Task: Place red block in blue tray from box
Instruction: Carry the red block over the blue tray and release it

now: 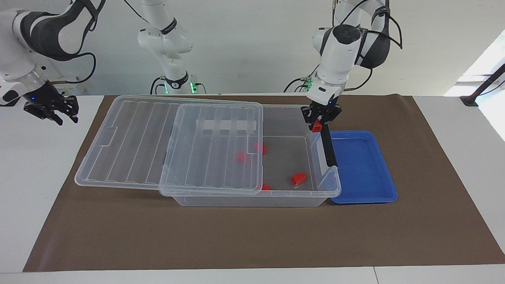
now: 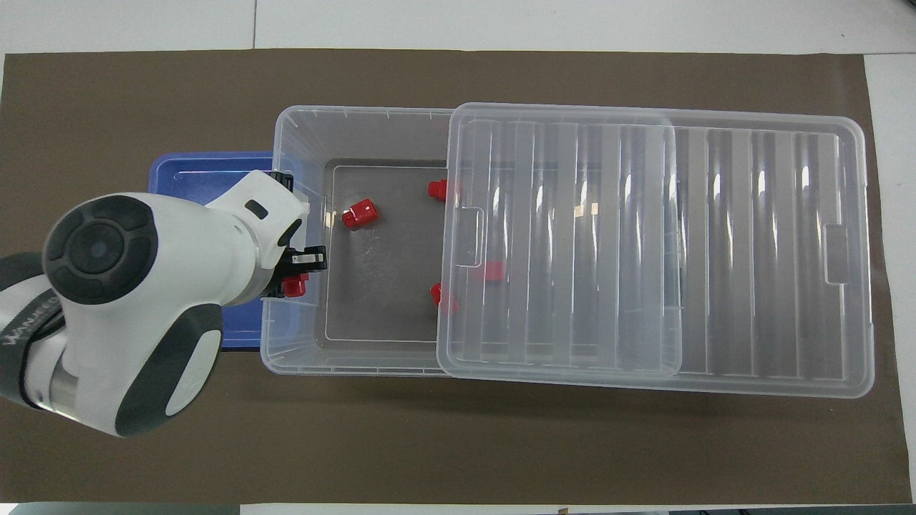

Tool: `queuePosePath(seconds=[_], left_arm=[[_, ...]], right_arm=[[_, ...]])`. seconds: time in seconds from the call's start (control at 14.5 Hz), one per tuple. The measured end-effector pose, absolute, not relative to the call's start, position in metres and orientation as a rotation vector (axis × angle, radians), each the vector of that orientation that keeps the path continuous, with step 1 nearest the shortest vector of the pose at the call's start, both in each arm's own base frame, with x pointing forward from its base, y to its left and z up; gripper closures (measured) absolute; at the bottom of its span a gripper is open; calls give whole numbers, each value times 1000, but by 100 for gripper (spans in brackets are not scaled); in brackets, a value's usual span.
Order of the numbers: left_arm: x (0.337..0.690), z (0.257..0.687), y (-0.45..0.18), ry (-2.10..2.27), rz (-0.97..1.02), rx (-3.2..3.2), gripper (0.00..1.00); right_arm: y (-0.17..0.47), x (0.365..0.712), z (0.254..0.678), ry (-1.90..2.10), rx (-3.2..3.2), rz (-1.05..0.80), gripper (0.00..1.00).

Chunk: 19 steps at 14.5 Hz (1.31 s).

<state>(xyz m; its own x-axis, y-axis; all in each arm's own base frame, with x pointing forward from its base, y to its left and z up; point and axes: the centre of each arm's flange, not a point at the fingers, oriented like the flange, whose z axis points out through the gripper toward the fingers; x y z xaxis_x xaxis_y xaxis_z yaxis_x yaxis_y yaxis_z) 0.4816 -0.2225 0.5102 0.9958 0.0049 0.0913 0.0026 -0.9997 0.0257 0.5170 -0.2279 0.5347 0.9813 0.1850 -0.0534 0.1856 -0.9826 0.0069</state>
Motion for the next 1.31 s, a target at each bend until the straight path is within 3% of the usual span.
queuePosePath(seconds=[0.21,0.28,0.62,0.97,1.31], left_arm=[[499,508,-173,-71,137,3127,66],[506,504,-152,-102,129,3132,66],[541,461,-80,-123,131,3142,66],[566,382,-65,-112,117,3142,66],[563,320,-62,-109,110,3140,66]], right_arm=[[-229,514,523,220,3128,-108,95],[-228,514,518,184,3130,-109,99],[-206,523,491,95,3125,-89,99],[-170,535,489,74,3124,-92,99],[-166,534,480,81,3124,-90,99]])
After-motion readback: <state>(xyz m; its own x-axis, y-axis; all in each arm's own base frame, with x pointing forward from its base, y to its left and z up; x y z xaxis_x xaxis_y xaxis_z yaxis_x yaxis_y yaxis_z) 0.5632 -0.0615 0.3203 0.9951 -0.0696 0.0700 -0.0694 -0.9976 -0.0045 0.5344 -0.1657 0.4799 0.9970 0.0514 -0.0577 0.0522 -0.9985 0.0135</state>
